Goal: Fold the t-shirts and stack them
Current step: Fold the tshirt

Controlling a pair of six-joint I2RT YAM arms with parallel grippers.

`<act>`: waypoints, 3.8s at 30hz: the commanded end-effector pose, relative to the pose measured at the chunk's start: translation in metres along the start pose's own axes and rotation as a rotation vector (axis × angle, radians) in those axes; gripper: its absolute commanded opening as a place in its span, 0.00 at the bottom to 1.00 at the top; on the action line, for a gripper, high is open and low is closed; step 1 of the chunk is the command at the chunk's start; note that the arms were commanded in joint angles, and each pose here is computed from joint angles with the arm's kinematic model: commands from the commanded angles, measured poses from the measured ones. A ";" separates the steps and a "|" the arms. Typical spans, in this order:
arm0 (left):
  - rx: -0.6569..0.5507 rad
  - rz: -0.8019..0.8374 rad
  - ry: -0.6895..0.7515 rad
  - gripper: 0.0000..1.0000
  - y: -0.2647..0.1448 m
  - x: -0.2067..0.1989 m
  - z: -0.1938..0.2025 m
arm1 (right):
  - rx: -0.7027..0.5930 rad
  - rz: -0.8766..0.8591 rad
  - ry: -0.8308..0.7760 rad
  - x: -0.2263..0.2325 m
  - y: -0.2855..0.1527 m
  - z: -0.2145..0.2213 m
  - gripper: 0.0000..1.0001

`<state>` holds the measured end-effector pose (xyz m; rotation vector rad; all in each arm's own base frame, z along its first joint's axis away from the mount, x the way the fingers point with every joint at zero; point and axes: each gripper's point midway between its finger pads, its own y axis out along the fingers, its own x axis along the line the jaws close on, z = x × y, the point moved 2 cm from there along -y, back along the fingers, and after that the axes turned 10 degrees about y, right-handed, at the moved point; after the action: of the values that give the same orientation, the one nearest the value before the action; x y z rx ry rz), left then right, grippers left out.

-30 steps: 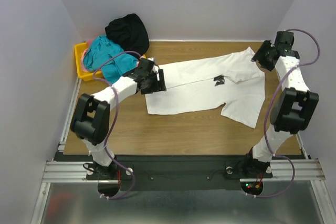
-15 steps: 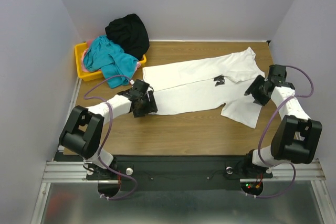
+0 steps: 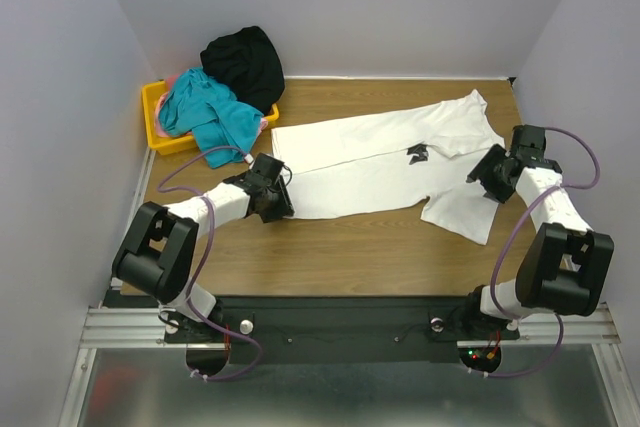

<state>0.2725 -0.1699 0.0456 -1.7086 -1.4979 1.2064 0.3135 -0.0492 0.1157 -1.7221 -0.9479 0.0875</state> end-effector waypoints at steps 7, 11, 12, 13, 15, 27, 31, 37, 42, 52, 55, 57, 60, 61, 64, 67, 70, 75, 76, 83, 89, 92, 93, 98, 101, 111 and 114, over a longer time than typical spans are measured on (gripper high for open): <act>-0.016 -0.002 0.023 0.16 0.001 -0.005 -0.009 | -0.043 0.124 0.074 -0.036 0.012 0.000 0.68; -0.021 -0.003 0.024 0.04 -0.004 -0.005 -0.010 | -0.016 0.167 0.165 -0.059 0.016 0.010 0.69; -0.025 -0.001 0.021 0.04 -0.004 -0.005 -0.011 | -0.013 0.176 0.176 -0.062 0.017 0.011 0.69; -0.027 0.001 0.020 0.04 -0.006 -0.006 -0.011 | -0.012 0.189 0.195 -0.066 0.018 0.012 0.69; -0.031 0.014 0.018 0.01 -0.008 -0.009 -0.013 | 0.005 0.211 0.212 -0.074 0.020 0.018 0.69; -0.025 0.057 0.026 0.01 -0.010 -0.019 -0.017 | 0.035 0.334 0.221 -0.106 0.013 0.038 0.68; -0.009 0.062 0.028 0.01 -0.008 -0.017 -0.012 | 0.036 0.355 0.233 -0.111 0.013 0.044 0.66; 0.002 0.062 0.024 0.01 -0.009 -0.013 -0.004 | 0.042 0.376 0.235 -0.114 0.012 0.044 0.64; 0.003 0.069 0.013 0.00 -0.009 -0.014 -0.002 | 0.062 0.378 0.229 -0.114 0.014 0.047 0.50; -0.004 0.067 0.015 0.01 -0.009 -0.017 -0.009 | 0.067 0.357 0.214 -0.113 0.018 0.048 0.10; -0.002 0.069 0.018 0.01 -0.008 -0.018 -0.010 | 0.066 0.349 0.210 -0.112 0.019 0.048 0.05; 0.003 0.069 0.018 0.01 -0.007 -0.018 -0.009 | 0.062 0.345 0.207 -0.112 0.018 0.046 0.03; 0.001 0.080 0.021 0.01 -0.008 -0.020 -0.011 | 0.056 0.325 0.193 -0.107 0.017 0.041 0.00; 0.006 0.079 0.023 0.00 -0.008 -0.020 -0.010 | 0.053 0.321 0.184 -0.106 0.016 0.039 0.00; 0.012 0.079 0.037 0.00 -0.008 -0.021 -0.012 | 0.034 0.315 0.170 -0.101 0.012 0.030 0.00; 0.016 0.075 0.058 0.00 -0.009 -0.021 -0.014 | 0.009 0.306 0.162 -0.095 0.006 0.018 0.00; 0.016 0.075 0.066 0.00 -0.011 -0.021 -0.017 | -0.021 0.299 0.156 -0.087 -0.001 0.004 0.00; 0.003 0.083 0.075 0.00 -0.016 -0.024 -0.026 | -0.049 0.265 0.152 -0.074 -0.007 -0.012 0.00; -0.002 0.086 0.072 0.00 -0.017 -0.024 -0.029 | -0.054 0.261 0.151 -0.073 -0.007 -0.014 0.00; 0.001 0.116 0.069 0.00 -0.012 -0.030 -0.038 | -0.079 0.211 0.152 -0.059 -0.003 -0.030 0.00; -0.001 0.166 0.049 0.00 -0.009 -0.036 -0.056 | -0.125 0.147 0.161 -0.033 0.002 -0.064 0.00; 0.000 0.165 0.039 0.00 -0.008 -0.033 -0.062 | -0.149 0.115 0.169 -0.021 0.005 -0.080 0.00; -0.004 0.163 0.041 0.00 -0.008 -0.032 -0.066 | -0.152 0.105 0.172 -0.018 0.007 -0.084 0.00; 0.004 0.173 0.009 0.00 -0.005 -0.022 -0.076 | -0.159 0.021 0.182 0.003 0.016 -0.100 0.00; 0.011 0.178 -0.001 0.00 -0.003 -0.019 -0.080 | -0.160 0.003 0.178 0.012 0.022 -0.109 0.00; 0.026 0.188 -0.039 0.00 0.008 -0.013 -0.096 | -0.182 -0.057 0.145 0.058 0.042 -0.136 0.00; 0.024 0.188 -0.052 0.00 0.008 -0.009 -0.103 | -0.198 -0.076 0.139 0.071 0.047 -0.150 0.00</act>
<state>0.3527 -0.1686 0.0685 -1.7944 -1.3638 1.3798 0.4299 -0.1198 0.1378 -1.8167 -0.8635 -0.0969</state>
